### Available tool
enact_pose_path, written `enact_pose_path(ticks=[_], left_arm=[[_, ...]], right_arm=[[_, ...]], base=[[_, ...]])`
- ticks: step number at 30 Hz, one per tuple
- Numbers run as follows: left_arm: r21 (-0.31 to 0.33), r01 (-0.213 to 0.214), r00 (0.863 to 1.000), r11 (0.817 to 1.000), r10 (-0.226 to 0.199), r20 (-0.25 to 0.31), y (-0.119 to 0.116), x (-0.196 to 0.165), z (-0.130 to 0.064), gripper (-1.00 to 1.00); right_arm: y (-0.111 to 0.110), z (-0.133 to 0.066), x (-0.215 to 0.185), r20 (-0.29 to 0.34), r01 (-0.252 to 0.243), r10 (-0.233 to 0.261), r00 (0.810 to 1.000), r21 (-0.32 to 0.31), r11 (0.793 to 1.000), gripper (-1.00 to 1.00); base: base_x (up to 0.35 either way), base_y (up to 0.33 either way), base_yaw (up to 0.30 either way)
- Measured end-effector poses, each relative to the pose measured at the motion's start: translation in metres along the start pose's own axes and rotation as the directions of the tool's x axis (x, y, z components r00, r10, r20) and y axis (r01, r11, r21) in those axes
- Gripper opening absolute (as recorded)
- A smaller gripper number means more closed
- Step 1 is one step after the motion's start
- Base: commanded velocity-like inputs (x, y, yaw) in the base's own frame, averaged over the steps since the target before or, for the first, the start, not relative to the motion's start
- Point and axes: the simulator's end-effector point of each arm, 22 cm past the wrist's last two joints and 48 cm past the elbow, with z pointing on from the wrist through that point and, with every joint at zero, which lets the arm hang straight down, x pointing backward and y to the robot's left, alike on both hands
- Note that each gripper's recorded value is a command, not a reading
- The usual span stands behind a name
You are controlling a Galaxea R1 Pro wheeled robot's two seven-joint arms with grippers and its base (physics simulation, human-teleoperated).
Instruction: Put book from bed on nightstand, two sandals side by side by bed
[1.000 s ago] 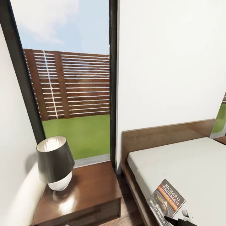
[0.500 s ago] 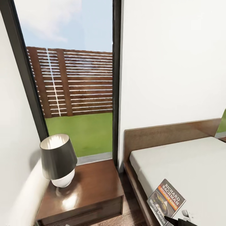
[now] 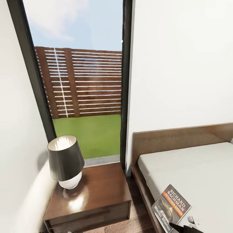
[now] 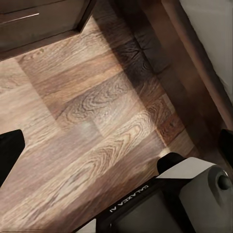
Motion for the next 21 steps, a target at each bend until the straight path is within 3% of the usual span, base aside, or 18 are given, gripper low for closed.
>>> enact_pose_path(ticks=[12,21], left_arm=[[0.0,0.0,1.0,1.0,0.0,0.0,0.0,0.0002,0.0001,1.0],[0.001,0.007,1.0,1.0,-0.007,-0.01,0.0005,0.0049,0.0016,1.0]], right_arm=[[-0.0003,0.0,0.0001,0.0,0.0,0.0,1.0,0.001,1.0,-1.0],[-0.0032,0.0009,0.0039,-0.009,-0.007,0.007,1.0,0.006,1.0,-1.0]], base=[[0.0,0.0,0.208],[0.0,0.0,0.032]])
